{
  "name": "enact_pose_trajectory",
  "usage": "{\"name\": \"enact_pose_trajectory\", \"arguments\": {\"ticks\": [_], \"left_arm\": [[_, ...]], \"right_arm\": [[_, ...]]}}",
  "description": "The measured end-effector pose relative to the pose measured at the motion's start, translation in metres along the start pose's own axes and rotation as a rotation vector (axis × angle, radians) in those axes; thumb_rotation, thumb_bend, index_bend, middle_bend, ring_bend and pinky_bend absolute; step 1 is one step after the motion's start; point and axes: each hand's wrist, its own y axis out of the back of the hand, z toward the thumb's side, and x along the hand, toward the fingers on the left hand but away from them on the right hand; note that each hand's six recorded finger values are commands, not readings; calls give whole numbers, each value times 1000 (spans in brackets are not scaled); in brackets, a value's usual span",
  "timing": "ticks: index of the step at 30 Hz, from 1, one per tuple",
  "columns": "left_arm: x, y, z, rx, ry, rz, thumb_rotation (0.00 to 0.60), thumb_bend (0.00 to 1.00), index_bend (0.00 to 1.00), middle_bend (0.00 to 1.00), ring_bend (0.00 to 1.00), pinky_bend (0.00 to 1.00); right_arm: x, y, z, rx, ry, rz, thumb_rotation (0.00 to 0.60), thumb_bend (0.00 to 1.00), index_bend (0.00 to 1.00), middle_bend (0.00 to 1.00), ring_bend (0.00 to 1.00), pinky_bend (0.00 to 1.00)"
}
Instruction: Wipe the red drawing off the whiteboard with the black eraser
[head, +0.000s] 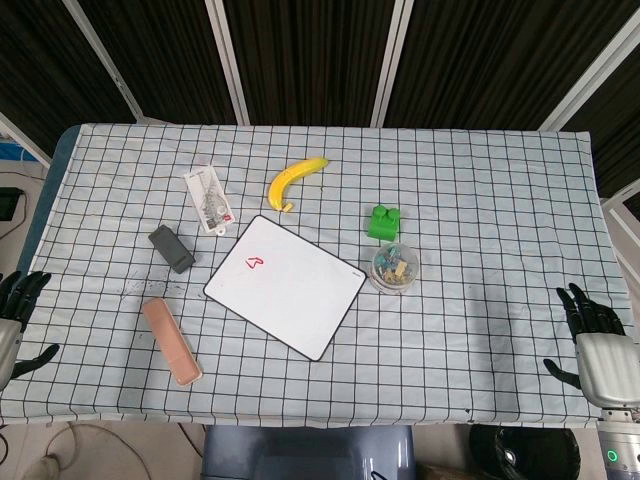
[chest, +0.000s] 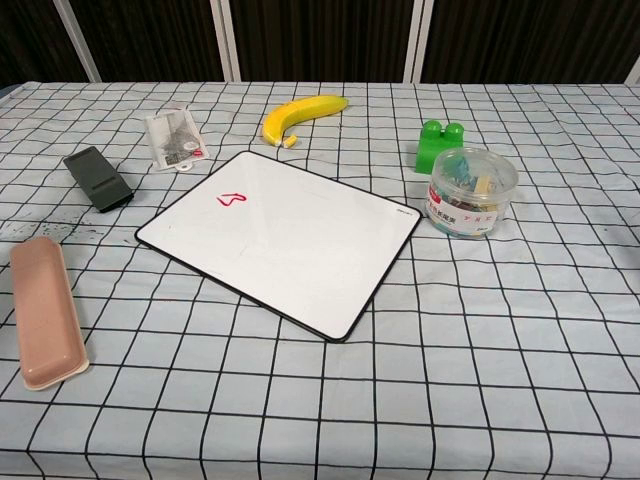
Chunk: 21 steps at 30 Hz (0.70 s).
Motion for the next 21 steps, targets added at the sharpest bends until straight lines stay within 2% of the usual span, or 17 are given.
{"name": "enact_pose_trajectory", "arguments": {"ticks": [21], "left_arm": [[0, 0, -1, 6, 2, -2, 600, 119, 20, 78, 0, 0]], "right_arm": [[-1, 0, -1, -8, -6, 1, 600, 30, 0, 84, 165, 183]]}}
